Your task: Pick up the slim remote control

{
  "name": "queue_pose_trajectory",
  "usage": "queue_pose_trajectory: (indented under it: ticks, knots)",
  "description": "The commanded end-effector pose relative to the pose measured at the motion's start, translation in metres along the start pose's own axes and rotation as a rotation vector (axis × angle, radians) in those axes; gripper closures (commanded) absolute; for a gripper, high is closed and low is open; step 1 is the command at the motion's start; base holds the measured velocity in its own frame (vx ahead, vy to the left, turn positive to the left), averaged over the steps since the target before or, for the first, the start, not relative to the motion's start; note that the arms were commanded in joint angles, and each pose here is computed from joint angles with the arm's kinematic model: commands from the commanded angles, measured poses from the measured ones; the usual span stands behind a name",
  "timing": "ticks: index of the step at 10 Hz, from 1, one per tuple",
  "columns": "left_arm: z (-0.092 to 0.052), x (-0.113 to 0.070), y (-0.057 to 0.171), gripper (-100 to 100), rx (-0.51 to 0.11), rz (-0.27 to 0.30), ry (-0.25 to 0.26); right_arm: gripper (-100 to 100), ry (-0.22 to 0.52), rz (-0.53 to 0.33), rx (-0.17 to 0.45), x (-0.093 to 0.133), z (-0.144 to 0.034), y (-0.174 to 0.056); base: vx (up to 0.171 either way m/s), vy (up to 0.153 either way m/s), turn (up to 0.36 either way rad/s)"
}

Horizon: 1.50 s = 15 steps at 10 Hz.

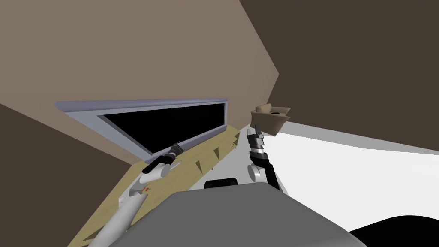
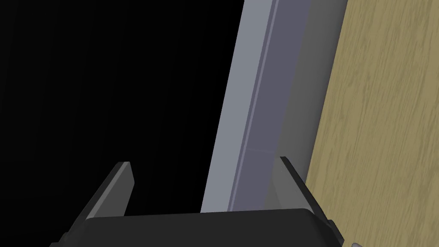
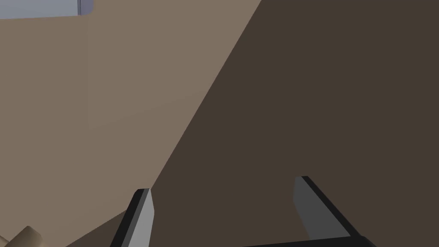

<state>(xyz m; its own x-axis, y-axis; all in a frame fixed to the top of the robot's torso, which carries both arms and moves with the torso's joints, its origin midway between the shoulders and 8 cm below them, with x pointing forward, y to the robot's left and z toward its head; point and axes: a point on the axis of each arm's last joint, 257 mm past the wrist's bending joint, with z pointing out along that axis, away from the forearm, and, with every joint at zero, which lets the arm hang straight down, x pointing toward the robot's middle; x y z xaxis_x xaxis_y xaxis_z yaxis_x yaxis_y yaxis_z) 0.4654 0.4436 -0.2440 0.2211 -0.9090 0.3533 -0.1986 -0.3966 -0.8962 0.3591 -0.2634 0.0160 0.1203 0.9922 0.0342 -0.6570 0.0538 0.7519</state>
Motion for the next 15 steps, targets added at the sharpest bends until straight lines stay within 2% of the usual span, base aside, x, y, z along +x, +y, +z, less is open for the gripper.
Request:
queue_pose_trajectory:
  ticks: [1, 2, 3, 4, 5, 6, 7, 8, 9, 10, 12, 13, 14, 15]
  knots:
    - [0.003, -0.009, 0.011, -100, -0.048, -0.013, -0.022, 0, 0.0, 0.0, 0.0, 0.0, 0.0, 0.0, -0.017, 0.035, -0.097]
    - [0.005, -0.026, 0.024, -100, -0.097, -0.037, -0.053, 0, 0.0, 0.0, 0.0, 0.0, 0.0, 0.0, -0.016, 0.036, -0.176]
    - [0.005, -0.029, 0.03, -100, -0.118, -0.038, -0.061, 0, 0.0, 0.0, 0.0, 0.0, 0.0, 0.0, -0.015, 0.031, -0.098]
    - [0.005, -0.048, 0.044, -100, -0.17, -0.061, -0.096, 0, 0.0, 0.0, 0.0, 0.0, 0.0, 0.0, -0.02, 0.034, -0.199]
    - [0.004, -0.049, 0.049, -100, -0.19, -0.062, -0.103, 0, 0.0, 0.0, 0.0, 0.0, 0.0, 0.0, -0.016, 0.036, -0.108]
    - [0.002, -0.063, 0.062, -100, -0.242, -0.082, -0.13, 0, 0.0, 0.0, 0.0, 0.0, 0.0, 0.0, -0.013, 0.04, -0.189]
    - [0.0, -0.07, 0.07, -100, -0.262, -0.085, -0.146, 0, 0.0, 0.0, 0.0, 0.0, 0.0, 0.0, -0.013, 0.036, -0.095]
    - [-0.003, -0.08, 0.081, -100, -0.314, -0.101, -0.166, 0, 0.0, 0.0, 0.0, 0.0, 0.0, 0.0, -0.006, 0.047, -0.161]
    - [-0.006, -0.091, 0.091, -100, -0.335, -0.109, -0.192, 0, 0.0, 0.0, 0.0, 0.0, 0.0, 0.0, -0.004, 0.047, -0.107]
    - [-0.013, -0.109, 0.107, -100, -0.395, -0.129, -0.229, 0, 0.0, 0.0, 0.0, 0.0, 0.0, 0.0, -0.014, 0.044, -0.188]
    - [-0.015, -0.112, 0.111, -100, -0.406, -0.132, -0.238, 0, 0.0, 0.0, 0.0, 0.0, 0.0, 0.0, -0.008, 0.029, -0.035]
    - [-0.024, -0.128, 0.127, -100, -0.47, -0.15, -0.275, 0, 0.0, 0.0, 0.0, 0.0, 0.0, 0.0, -0.001, 0.033, -0.156]
    - [-0.026, -0.132, 0.13, -100, -0.475, -0.154, -0.285, 0, 0.0, 0.0, 0.0, 0.0, 0.0, 0.0, -0.001, 0.042, -0.112]
    - [-0.035, -0.143, 0.142, -100, -0.531, -0.168, -0.312, 0, 0.0, 0.0, 0.0, 0.0, 0.0, 0.0, 0.001, 0.059, -0.164]
